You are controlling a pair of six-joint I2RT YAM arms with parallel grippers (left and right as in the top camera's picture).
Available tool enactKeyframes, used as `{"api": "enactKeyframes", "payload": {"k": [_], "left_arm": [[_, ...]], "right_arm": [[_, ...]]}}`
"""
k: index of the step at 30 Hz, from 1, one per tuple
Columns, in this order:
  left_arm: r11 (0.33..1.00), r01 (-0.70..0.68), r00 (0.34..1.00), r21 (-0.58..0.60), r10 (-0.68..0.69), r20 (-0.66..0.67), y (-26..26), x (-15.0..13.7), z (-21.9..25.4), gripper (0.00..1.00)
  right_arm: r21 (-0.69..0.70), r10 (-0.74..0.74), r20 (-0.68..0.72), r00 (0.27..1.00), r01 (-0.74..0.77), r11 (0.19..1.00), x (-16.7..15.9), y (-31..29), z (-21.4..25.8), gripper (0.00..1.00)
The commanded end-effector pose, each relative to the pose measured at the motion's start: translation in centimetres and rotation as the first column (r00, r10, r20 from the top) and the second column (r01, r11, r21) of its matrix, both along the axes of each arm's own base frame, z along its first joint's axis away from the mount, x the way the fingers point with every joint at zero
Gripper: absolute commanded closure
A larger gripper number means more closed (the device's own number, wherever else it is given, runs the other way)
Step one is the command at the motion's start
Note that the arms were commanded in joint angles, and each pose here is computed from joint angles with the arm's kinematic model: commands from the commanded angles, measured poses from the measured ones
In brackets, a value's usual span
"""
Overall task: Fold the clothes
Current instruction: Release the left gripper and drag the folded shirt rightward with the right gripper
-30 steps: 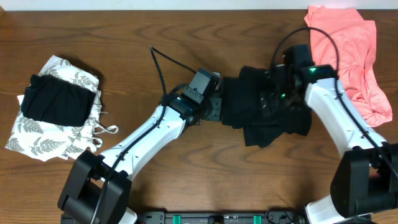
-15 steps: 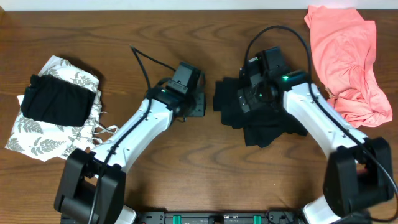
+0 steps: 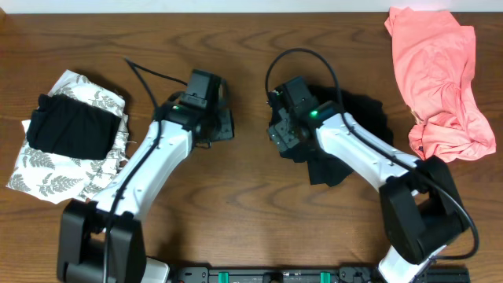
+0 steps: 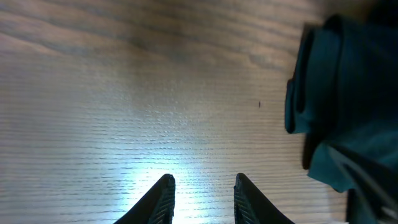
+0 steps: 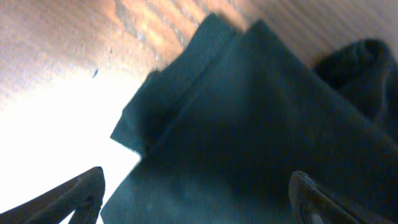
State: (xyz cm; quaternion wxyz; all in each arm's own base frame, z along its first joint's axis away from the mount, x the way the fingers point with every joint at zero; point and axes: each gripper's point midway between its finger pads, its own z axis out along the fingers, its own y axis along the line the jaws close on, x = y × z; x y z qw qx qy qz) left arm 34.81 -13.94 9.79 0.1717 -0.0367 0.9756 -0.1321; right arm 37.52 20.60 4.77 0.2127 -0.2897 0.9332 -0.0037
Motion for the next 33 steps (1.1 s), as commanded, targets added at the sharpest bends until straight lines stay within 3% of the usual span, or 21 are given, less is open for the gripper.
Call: {"api": "enactKeyframes", "payload": {"k": [1, 9, 12, 13, 15, 21, 23, 27, 33], "left_arm": [[1.0, 0.024, 0.999, 0.006, -0.024, 0.049, 0.2, 0.1, 1.6, 0.67], [1.0, 0.024, 0.999, 0.013, -0.025, 0.025, 0.4, -0.5, 1.3, 0.67], [1.0, 0.024, 0.999, 0.013, -0.024, 0.025, 0.4, -0.4, 1.3, 0.67], [1.0, 0.024, 0.999, 0.013, -0.024, 0.025, 0.4, -0.5, 1.3, 0.67], [1.0, 0.024, 0.999, 0.013, -0.024, 0.025, 0.4, -0.5, 1.3, 0.67], [1.0, 0.024, 1.0, 0.015, -0.024, 0.018, 0.5, -0.6, 1.3, 0.67], [1.0, 0.024, 1.0, 0.016, -0.024, 0.014, 0.5, -0.7, 1.2, 0.67], [1.0, 0.024, 1.0, 0.017, -0.024, 0.015, 0.5, -0.7, 1.2, 0.67], [1.0, 0.024, 1.0, 0.017, -0.024, 0.015, 0.5, -0.7, 1.2, 0.67]], "right_arm": [[-0.09, -0.028, 0.005, 1.0, 0.029, 0.996, 0.3, -0.8, -2.4, 0.08], [-0.247, -0.007, 0.006, 1.0, 0.008, 0.969, -0.2, -1.3, -5.9, 0.07], [-0.274, 0.001, 0.039, 0.999, 0.01, 0.962, 0.1, -1.0, -5.8, 0.15], [-0.282, 0.003, 0.05, 0.999, 0.011, 0.959, 0.1, -0.9, -5.7, 0.21], [-0.297, 0.006, 0.066, 0.998, 0.014, 0.955, 0.2, -0.8, -5.5, 0.46], [-0.302, -0.037, 0.057, 0.998, 0.052, 0.952, -0.1, -1.4, -5.5, 0.79], [-0.301, -0.07, 0.043, 0.997, 0.08, 0.95, -0.2, -1.7, -5.0, 0.99], [-0.247, -0.055, 0.021, 0.998, 0.059, 0.967, -0.3, -0.5, -2.3, 0.99], [-0.04, -0.05, 0.127, 0.991, 0.055, 0.998, 0.7, 1.8, 6.6, 0.99]]}}
